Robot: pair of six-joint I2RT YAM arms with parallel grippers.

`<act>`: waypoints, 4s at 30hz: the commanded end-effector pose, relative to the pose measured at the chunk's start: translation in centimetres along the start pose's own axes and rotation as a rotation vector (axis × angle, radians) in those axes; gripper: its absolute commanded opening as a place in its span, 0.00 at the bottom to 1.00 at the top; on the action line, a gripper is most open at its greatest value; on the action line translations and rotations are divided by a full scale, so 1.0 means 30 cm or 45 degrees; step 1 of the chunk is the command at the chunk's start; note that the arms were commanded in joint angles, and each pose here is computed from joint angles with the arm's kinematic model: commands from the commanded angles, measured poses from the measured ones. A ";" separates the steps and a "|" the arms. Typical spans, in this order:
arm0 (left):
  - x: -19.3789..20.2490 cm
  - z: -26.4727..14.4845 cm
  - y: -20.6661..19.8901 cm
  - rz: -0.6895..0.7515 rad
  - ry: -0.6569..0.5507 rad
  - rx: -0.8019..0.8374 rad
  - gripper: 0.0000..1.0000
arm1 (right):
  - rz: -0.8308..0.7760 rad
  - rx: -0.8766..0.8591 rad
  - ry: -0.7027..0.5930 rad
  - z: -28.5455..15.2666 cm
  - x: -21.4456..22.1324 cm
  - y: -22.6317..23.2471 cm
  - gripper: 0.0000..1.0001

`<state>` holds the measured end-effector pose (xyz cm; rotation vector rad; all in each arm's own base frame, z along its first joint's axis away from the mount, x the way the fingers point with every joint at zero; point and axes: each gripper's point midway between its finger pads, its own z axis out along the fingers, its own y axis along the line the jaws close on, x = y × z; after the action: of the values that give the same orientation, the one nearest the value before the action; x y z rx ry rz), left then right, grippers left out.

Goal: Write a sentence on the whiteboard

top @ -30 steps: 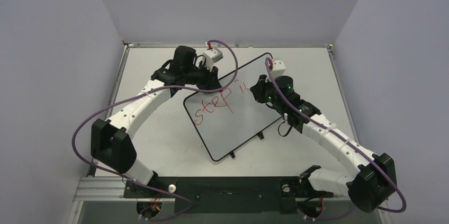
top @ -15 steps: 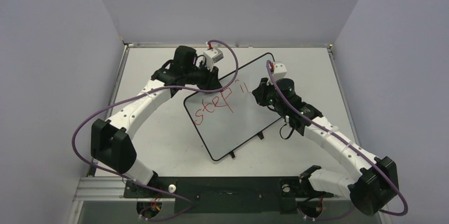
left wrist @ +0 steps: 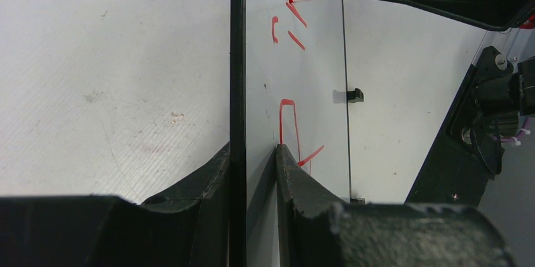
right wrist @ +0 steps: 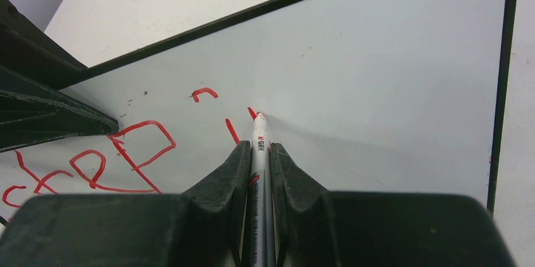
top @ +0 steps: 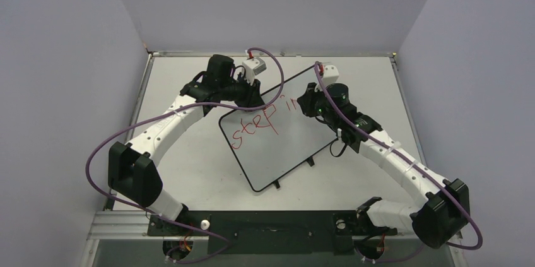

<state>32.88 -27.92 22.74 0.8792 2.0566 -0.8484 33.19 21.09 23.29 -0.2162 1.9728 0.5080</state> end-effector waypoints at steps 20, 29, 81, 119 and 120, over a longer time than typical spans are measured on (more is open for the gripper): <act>-0.125 -0.043 0.027 0.224 -0.160 -0.098 0.00 | -0.009 0.135 -0.051 0.009 -0.056 -0.078 0.00; -0.127 -0.045 0.026 0.225 -0.162 -0.099 0.00 | 0.002 0.118 -0.007 -0.037 0.003 -0.081 0.00; -0.128 -0.047 0.025 0.227 -0.162 -0.098 0.00 | 0.001 0.272 -0.101 0.015 -0.135 -0.158 0.00; -0.123 -0.043 0.022 0.228 -0.158 -0.096 0.00 | 0.052 0.085 -0.161 0.040 -0.231 -0.047 0.00; -0.122 -0.043 0.023 0.228 -0.157 -0.096 0.00 | 0.051 0.084 -0.157 0.040 -0.226 -0.048 0.00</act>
<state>32.63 -28.00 22.95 0.8873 2.0465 -0.8420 37.07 19.40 26.96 -0.1141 1.9256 0.4380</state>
